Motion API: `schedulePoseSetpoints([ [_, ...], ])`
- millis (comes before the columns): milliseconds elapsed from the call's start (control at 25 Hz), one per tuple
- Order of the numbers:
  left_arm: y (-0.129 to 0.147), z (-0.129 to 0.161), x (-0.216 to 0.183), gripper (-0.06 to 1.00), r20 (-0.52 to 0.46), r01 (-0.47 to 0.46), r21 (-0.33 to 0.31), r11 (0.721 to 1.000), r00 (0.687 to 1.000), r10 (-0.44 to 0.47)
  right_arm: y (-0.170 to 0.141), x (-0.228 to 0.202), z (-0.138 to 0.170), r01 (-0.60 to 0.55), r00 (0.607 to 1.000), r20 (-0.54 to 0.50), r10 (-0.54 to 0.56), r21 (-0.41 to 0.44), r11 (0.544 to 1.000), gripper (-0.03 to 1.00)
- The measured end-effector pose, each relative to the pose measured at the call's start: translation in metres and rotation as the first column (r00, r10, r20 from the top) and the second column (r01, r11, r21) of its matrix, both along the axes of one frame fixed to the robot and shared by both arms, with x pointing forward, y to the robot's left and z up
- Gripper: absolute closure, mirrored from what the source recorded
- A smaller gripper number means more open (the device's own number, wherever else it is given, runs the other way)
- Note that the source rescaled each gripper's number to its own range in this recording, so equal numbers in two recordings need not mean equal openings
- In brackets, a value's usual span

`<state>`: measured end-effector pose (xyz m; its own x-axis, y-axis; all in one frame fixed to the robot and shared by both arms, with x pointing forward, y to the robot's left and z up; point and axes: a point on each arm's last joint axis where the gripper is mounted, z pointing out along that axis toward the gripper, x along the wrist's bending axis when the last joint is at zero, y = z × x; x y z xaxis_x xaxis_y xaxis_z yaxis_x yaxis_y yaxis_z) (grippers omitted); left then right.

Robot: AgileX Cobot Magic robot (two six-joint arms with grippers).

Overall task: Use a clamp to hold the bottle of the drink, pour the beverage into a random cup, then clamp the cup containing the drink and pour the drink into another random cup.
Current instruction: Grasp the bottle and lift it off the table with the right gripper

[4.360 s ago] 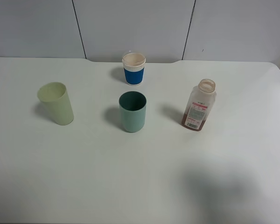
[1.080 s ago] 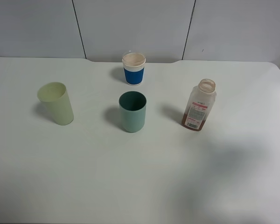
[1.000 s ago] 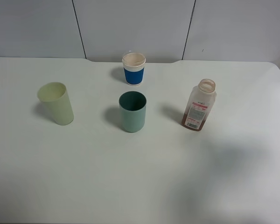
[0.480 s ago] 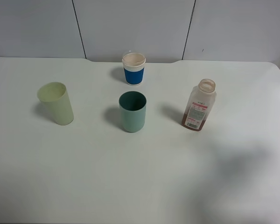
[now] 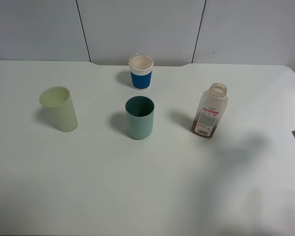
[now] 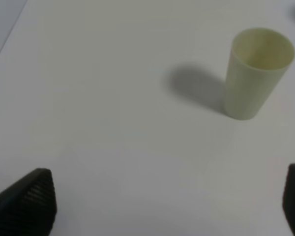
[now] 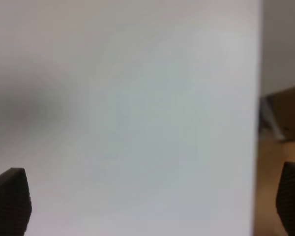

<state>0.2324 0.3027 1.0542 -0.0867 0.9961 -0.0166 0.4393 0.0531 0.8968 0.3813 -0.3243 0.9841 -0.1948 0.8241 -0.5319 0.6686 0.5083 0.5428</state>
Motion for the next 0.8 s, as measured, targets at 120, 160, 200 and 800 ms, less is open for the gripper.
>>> schedulePoseSetpoints([
  [120,0.000,0.000,0.000,0.18,0.000,0.000,0.000,1.000,1.000,0.000,0.008,0.018,-0.012,-0.081,0.997,-0.006,0.082,0.053,0.995,-0.03],
  [160,0.000,0.000,0.000,0.18,0.000,0.000,0.000,1.000,1.000,0.000,0.011,0.024,-0.015,-0.111,0.994,0.006,0.111,0.075,0.991,-0.03],
  [200,0.000,0.000,0.000,0.18,0.000,0.000,0.000,1.000,1.000,0.000,0.013,0.027,-0.018,-0.126,0.992,0.008,0.126,0.088,0.988,-0.03],
  [800,0.000,0.000,0.000,0.18,0.000,0.000,0.000,1.000,1.000,0.000,0.027,0.065,-0.051,-0.244,0.966,-0.030,0.256,0.212,0.946,-0.03],
])
